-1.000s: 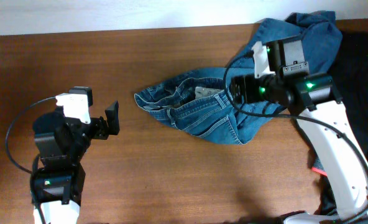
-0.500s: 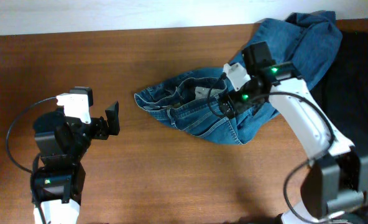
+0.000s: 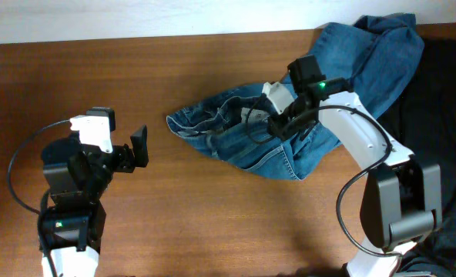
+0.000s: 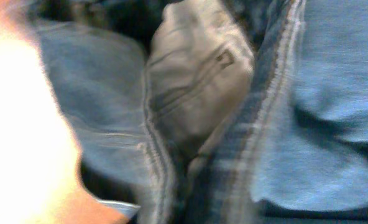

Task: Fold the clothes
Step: 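Reach the left gripper to the jeans waistband and grasp it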

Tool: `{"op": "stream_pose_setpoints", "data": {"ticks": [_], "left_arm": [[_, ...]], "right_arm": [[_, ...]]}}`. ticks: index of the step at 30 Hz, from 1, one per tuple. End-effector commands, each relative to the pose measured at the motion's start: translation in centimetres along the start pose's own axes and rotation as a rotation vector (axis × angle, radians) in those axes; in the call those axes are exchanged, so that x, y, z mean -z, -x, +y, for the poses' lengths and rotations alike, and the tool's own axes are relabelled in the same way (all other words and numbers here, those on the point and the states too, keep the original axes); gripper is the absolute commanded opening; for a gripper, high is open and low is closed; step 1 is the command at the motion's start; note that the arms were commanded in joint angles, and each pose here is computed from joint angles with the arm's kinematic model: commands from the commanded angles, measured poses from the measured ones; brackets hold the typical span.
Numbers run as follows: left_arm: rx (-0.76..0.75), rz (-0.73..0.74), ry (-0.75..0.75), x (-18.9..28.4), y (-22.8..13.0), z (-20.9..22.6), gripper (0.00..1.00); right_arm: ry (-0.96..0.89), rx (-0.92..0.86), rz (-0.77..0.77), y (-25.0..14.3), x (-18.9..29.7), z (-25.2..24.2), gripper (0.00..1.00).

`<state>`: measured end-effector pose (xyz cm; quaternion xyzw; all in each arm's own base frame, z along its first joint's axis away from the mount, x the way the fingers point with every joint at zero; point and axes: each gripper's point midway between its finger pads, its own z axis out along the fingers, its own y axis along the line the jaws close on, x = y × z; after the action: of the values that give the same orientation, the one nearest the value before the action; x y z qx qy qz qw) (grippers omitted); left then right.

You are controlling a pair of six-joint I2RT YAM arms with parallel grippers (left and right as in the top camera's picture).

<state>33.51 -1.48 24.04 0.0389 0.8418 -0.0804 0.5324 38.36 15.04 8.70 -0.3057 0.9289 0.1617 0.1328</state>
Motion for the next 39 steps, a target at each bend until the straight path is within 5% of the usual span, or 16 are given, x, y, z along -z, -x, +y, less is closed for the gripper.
{"op": "stream_pose_setpoints", "data": {"ticks": [1,11,12,14,18,25,39], "left_arm": [[0.003,-0.019,-0.011,0.2,0.9,-0.2,1.00],[0.003,-0.021,-0.007,0.2,0.9,-0.1,0.99],[0.003,-0.021,-0.007,0.2,0.9,-0.1,0.99],[0.003,-0.020,-0.008,0.2,0.9,-0.1,0.99],[0.003,-0.020,-0.008,0.2,0.9,-0.1,0.99],[-0.002,-0.019,-0.085,0.2,0.9,-1.7,0.99],[0.032,-0.006,-0.283,-1.6,0.9,-7.5,0.99]], "right_arm": [[0.139,0.052,-0.026,1.2,1.1,5.0,0.04],[0.234,0.396,0.036,0.8,5.9,18.9,0.04],[0.202,0.407,0.050,0.7,5.6,18.9,0.12],[0.110,0.415,0.088,0.3,5.0,18.2,0.30],[-0.037,0.384,0.147,-0.4,4.8,15.8,0.36],[-0.254,0.177,0.121,0.3,7.4,9.5,0.38],[-0.365,-0.278,-0.152,1.6,18.0,-0.9,0.44]]}}
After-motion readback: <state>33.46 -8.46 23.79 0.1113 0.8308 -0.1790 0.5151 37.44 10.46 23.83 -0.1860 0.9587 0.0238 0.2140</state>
